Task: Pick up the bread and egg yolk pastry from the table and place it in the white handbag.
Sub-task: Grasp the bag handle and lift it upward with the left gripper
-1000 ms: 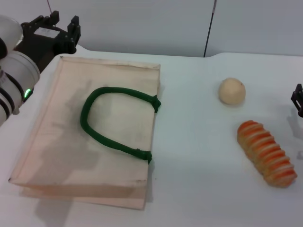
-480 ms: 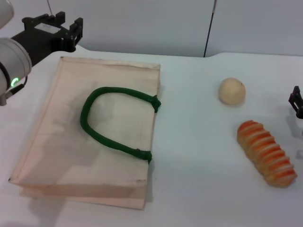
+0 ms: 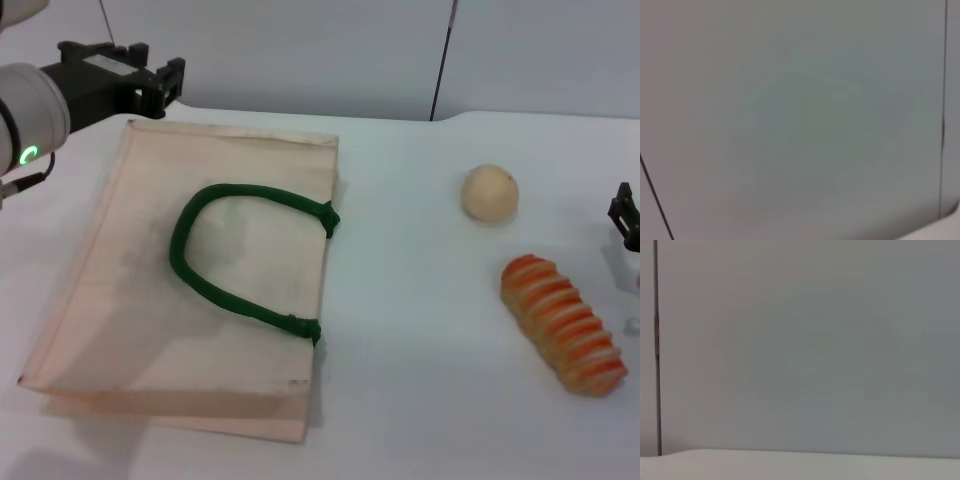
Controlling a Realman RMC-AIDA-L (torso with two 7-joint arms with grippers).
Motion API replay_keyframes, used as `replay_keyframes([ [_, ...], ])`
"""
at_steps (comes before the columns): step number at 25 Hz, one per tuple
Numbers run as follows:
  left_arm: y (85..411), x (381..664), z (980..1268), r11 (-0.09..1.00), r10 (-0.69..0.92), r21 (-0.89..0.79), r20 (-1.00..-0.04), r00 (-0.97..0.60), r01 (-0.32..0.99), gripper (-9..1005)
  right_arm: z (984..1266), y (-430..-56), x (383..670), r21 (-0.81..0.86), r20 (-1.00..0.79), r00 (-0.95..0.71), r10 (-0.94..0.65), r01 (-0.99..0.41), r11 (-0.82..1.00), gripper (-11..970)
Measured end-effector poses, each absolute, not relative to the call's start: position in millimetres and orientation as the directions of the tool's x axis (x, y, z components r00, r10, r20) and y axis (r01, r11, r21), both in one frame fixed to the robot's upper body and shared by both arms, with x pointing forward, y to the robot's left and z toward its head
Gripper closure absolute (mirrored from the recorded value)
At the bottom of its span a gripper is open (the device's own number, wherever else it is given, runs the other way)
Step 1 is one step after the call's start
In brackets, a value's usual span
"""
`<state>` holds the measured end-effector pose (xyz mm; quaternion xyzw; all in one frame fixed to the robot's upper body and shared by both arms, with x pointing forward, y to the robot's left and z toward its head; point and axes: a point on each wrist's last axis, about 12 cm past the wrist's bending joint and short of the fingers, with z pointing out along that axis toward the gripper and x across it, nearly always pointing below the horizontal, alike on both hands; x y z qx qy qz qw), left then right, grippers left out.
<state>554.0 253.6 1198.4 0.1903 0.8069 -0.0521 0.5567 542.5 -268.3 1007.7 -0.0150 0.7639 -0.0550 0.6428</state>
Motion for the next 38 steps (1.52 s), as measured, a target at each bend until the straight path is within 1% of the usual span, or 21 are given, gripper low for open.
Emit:
replay_keyframes([
  [8,254.9,555.2,1205.7,0.916,0.254,0.069,-0.864,-0.435,0.396,591,1007.5,-266.9,543.8,-0.103,-0.979,-0.179,-0.094,0.041,0.994,95],
  [13,252.5,554.8,1205.0,0.898,0.301,0.065,-0.811,-0.502,0.435,587,1007.5,-267.3,543.9,-0.104,-0.979,-0.180,-0.095,0.042,0.994,94],
  [17,260.1,558.2,1203.1,0.899,0.329,0.062,-0.750,-0.574,0.434,584,1008.0,-266.6,544.8,-0.104,-0.979,-0.178,-0.095,0.039,0.994,94],
  [20,264.5,562.3,1199.9,0.903,0.325,0.043,-0.720,-0.614,0.428,583,1008.4,-265.3,546.3,-0.103,-0.979,-0.181,-0.095,0.034,0.994,94],
  [23,265.0,564.1,1197.8,0.903,0.326,0.038,-0.709,-0.625,0.428,583,1007.9,-264.7,546.7,-0.103,-0.978,-0.187,-0.095,0.030,0.994,95],
  [31,267.4,585.3,1179.0,0.911,0.339,0.039,-0.636,-0.693,0.410,567,1008.6,-263.8,547.8,-0.103,-0.978,-0.185,-0.096,0.028,0.994,96],
  [33,266.9,595.3,1171.6,0.912,0.337,0.021,-0.610,-0.718,0.410,499,1008.7,-263.7,548.1,-0.103,-0.978,-0.185,-0.096,0.027,0.994,95],
  [36,265.6,601.1,1167.3,0.909,0.342,0.012,-0.593,-0.729,0.417,396,1009.3,-263.1,548.9,-0.102,-0.978,-0.183,-0.096,0.026,0.994,95],
  [38,263.8,604.6,1165.5,0.906,0.347,0.009,-0.587,-0.731,0.423,397,1009.9,-262.4,549.7,-0.103,-0.979,-0.181,-0.097,0.023,0.994,95],
])
